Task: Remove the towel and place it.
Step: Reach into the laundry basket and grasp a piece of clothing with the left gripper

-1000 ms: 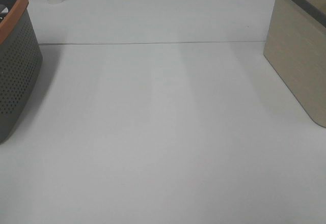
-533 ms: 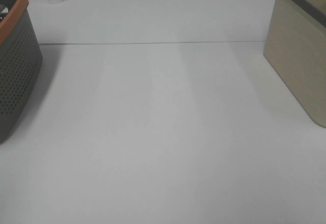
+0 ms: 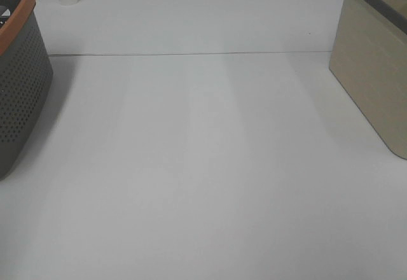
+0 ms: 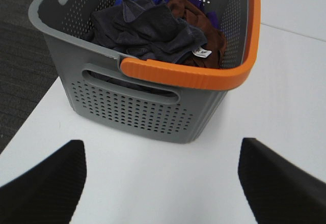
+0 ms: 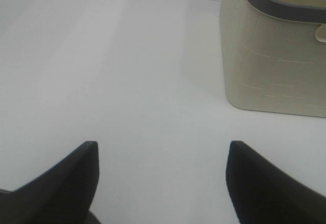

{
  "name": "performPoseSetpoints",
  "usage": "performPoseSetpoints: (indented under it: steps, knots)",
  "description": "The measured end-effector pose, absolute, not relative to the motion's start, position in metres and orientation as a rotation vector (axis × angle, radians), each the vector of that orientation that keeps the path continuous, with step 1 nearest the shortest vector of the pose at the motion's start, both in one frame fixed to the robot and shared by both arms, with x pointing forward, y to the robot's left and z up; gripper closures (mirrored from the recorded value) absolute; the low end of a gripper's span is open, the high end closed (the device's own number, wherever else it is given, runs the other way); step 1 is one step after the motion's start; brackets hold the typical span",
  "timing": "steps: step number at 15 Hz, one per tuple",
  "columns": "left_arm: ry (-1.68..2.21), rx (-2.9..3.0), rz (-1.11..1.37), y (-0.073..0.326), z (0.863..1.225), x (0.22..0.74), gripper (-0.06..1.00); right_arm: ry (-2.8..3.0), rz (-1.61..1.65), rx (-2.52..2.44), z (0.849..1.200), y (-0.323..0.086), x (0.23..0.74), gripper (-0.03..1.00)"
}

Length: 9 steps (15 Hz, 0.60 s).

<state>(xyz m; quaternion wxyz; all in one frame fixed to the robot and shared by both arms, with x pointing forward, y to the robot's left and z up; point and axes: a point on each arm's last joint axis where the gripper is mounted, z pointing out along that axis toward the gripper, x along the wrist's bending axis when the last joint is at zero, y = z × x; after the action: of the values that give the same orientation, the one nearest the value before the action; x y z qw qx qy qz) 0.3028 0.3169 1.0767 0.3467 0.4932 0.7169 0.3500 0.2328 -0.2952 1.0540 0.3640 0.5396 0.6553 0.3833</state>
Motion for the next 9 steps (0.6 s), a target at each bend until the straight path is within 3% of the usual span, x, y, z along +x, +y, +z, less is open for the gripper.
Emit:
performPoseSetpoints:
  steps: [9]
  knots:
    - [2.058,1.035,0.824,0.313,1.080,0.430,0.18,1.686,0.986,1.388,1.054,-0.295,0.233,0.27]
